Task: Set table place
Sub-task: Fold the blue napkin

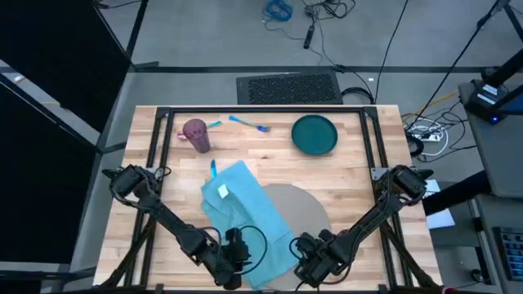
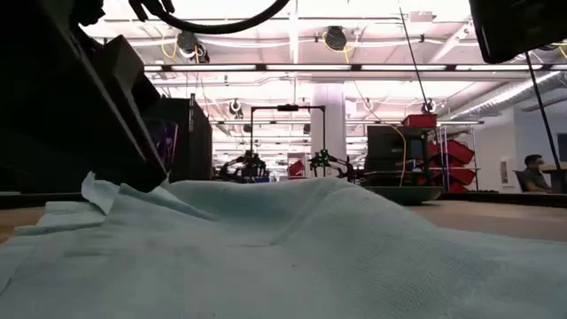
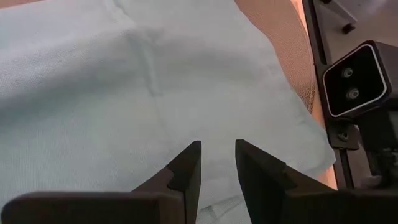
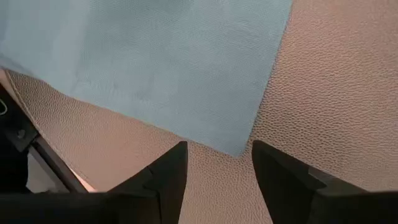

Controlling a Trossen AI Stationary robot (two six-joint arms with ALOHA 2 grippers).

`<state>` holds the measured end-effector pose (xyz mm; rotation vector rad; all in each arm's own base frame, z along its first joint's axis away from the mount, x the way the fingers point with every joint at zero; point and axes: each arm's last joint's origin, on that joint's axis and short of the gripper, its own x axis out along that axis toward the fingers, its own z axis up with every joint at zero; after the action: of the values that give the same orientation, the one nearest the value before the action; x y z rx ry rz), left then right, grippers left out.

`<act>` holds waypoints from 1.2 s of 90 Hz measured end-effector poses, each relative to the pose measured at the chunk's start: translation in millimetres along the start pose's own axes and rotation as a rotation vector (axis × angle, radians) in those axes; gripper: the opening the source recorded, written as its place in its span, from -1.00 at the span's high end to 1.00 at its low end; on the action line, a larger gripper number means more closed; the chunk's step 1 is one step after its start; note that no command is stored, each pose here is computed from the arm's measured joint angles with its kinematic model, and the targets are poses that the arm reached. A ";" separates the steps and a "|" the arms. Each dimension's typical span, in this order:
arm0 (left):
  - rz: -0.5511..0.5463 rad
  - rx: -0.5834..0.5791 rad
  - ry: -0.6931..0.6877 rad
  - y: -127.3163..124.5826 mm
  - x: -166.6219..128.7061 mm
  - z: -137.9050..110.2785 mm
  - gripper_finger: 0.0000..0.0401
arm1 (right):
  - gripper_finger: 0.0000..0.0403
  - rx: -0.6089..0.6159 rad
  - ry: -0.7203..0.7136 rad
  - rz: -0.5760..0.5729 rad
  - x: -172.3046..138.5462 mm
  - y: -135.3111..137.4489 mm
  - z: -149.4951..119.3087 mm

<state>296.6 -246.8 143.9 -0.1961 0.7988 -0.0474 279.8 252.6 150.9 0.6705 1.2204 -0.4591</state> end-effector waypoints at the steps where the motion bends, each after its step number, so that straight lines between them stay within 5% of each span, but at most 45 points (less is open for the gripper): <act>1: 0.000 0.000 0.000 -0.1 -0.1 0.0 0.58 | 0.17 -0.001 0.002 -0.003 1.4 -0.1 -0.3; 28: -0.003 0.005 0.002 -1.6 -0.8 -1.3 0.58 | 0.27 0.004 0.014 -0.006 6.3 0.2 -0.5; 64: -0.003 0.006 0.002 -1.6 -0.8 -1.3 0.58 | 0.96 -0.007 0.011 -0.049 6.2 -3.9 -0.7; 108: -0.020 0.001 -0.046 -0.7 1.0 6.2 0.58 | 1.00 -0.057 -0.081 -0.071 -21.8 -13.1 25.9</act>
<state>301.7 -246.6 147.5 -0.2033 0.7514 -0.0625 283.0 224.6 173.9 0.5568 1.1789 -0.5042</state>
